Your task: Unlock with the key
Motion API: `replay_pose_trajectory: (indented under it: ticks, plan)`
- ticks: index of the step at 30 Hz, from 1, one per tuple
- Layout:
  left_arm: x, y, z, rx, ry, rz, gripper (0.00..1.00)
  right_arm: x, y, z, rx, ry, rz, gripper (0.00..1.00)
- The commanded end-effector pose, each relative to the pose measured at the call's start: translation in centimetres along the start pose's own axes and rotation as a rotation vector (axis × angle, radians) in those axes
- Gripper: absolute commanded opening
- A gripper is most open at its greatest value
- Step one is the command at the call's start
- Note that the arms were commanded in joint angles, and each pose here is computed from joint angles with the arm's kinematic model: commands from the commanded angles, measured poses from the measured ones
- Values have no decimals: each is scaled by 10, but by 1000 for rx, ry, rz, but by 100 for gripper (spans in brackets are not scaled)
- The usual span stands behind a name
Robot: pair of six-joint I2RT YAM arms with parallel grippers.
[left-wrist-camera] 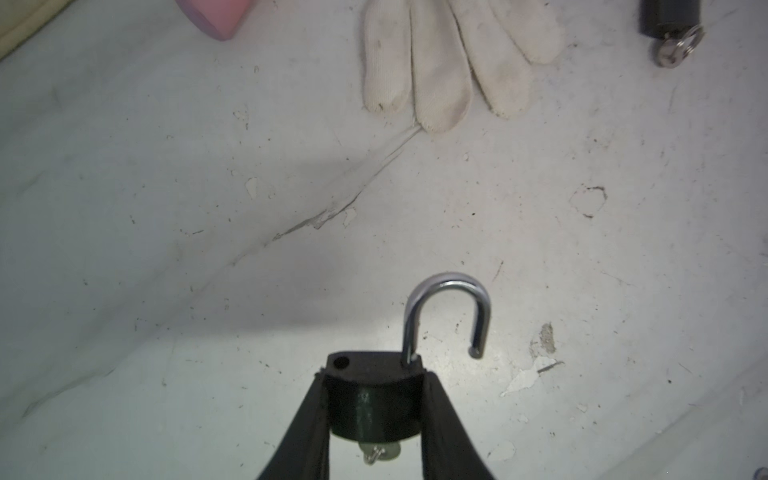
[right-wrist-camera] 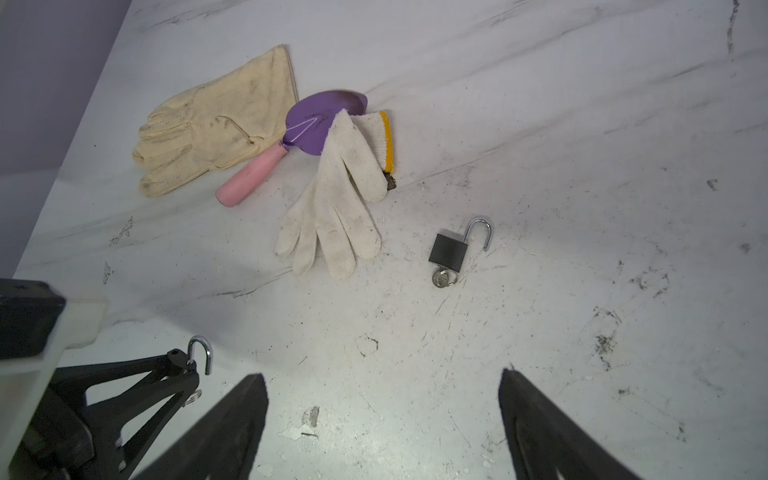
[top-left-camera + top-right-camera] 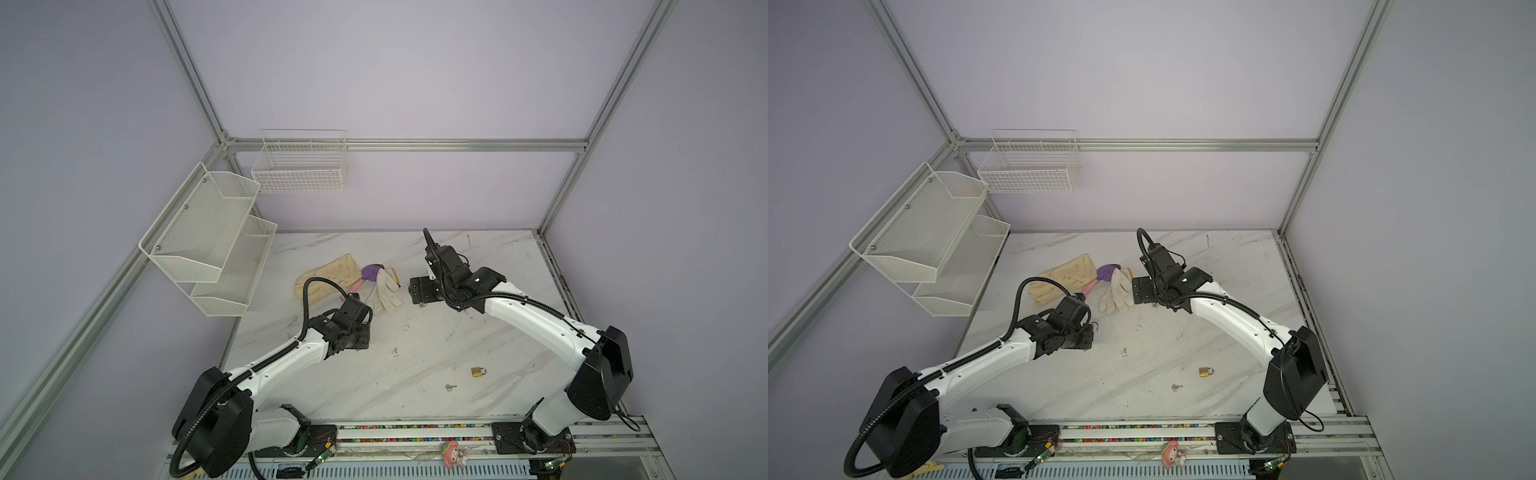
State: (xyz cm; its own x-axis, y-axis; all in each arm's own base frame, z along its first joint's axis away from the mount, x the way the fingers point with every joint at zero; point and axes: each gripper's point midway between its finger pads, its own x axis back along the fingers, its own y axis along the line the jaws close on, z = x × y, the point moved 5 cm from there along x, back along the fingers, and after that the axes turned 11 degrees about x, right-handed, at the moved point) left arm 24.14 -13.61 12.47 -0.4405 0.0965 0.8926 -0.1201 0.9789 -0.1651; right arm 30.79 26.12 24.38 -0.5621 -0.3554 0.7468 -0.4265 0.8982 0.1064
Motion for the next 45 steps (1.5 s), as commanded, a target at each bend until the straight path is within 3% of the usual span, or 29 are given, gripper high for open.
replay_pose_trajectory:
  ticks: [1, 10, 13, 19, 24, 26, 31, 36, 45]
  plan:
    - [11, -14, -22, 52, -23, -8, 0, 4, -1, -3, -32, -32, -14, 90]
    - [-19, -13, -8, 61, 88, -74, 0, 0, -4, 9, -75, -4, -7, 90]
    - [-25, -13, -4, 57, 118, -79, 8, 0, -5, 13, -92, 3, -3, 90]
    - [-30, -11, 3, 50, 148, -86, 32, 0, -9, 23, -112, 37, 21, 90]
    - [-18, -15, -4, 38, 128, -39, 60, 5, -9, 36, -160, 74, 19, 90]
    - [-9, -17, -10, 38, 104, -10, 65, 6, -8, 47, -183, 115, 22, 90]
    - [37, -26, -30, 62, -34, 131, 66, 17, 3, 89, -302, 176, 66, 89]
    - [70, -37, -43, 68, -173, 319, 66, 30, 14, 147, -459, 227, 106, 77]
    - [87, -63, -49, 46, -209, 538, 67, 35, 15, 220, -612, 304, 132, 61]
